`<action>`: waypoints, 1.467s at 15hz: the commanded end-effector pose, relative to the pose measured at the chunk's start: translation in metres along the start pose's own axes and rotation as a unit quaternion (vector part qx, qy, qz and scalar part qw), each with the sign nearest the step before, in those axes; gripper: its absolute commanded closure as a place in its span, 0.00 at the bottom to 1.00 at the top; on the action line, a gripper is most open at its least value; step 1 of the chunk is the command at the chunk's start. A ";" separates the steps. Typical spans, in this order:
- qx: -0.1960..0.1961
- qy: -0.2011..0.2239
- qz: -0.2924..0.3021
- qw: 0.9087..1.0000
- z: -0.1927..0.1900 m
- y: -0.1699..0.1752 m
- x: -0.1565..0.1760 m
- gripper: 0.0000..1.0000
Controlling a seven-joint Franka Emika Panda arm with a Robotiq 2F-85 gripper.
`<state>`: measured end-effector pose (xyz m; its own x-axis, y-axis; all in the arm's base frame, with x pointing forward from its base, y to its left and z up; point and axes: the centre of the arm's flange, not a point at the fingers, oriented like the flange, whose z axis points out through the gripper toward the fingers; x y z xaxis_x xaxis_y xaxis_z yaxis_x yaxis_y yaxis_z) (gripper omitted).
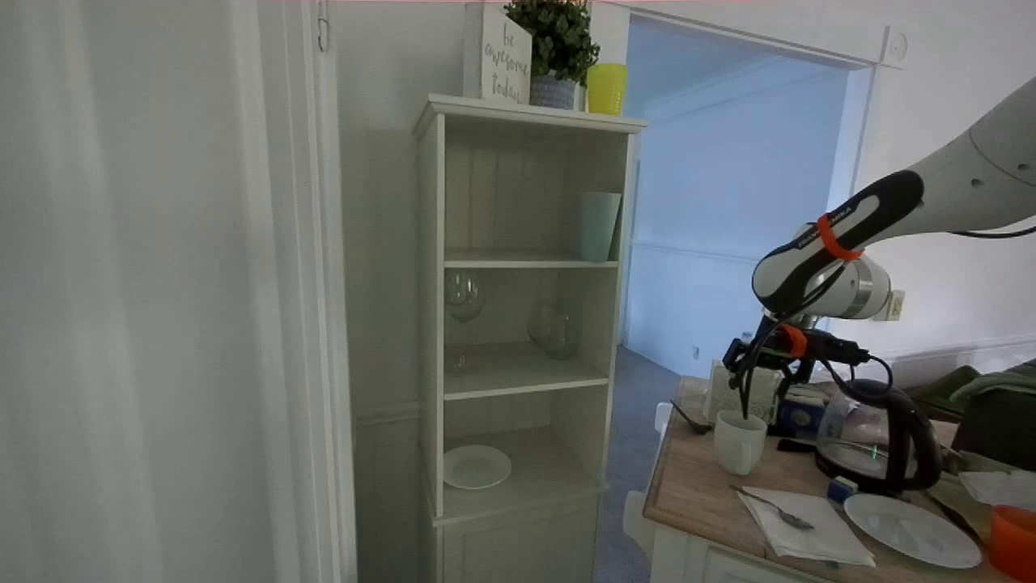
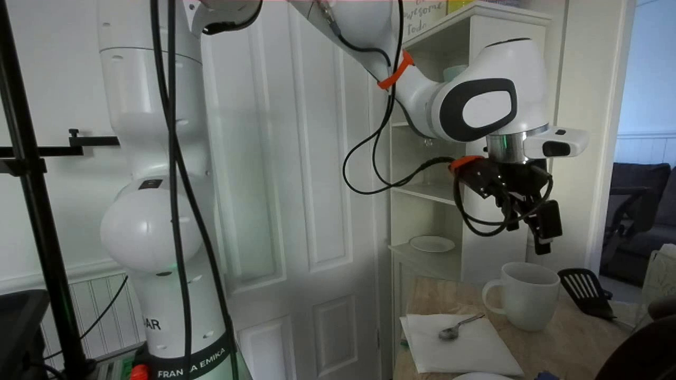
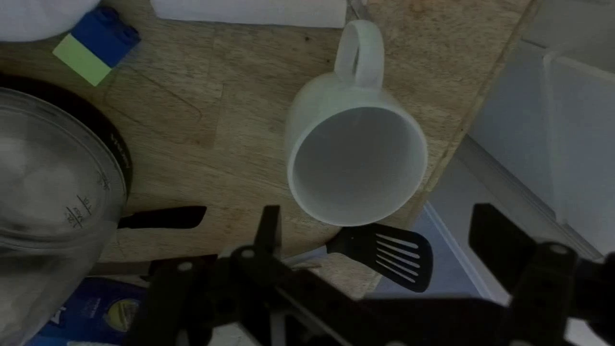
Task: Put the white cup on the bottom shelf
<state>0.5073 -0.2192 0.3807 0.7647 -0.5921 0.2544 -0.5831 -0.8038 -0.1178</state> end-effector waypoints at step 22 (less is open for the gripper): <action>-0.017 0.006 -0.015 1.000 0.070 0.019 0.015 0.16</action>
<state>0.5204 -0.2419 0.3216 0.7773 -0.5731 0.2597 -0.5775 -0.8136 -0.0670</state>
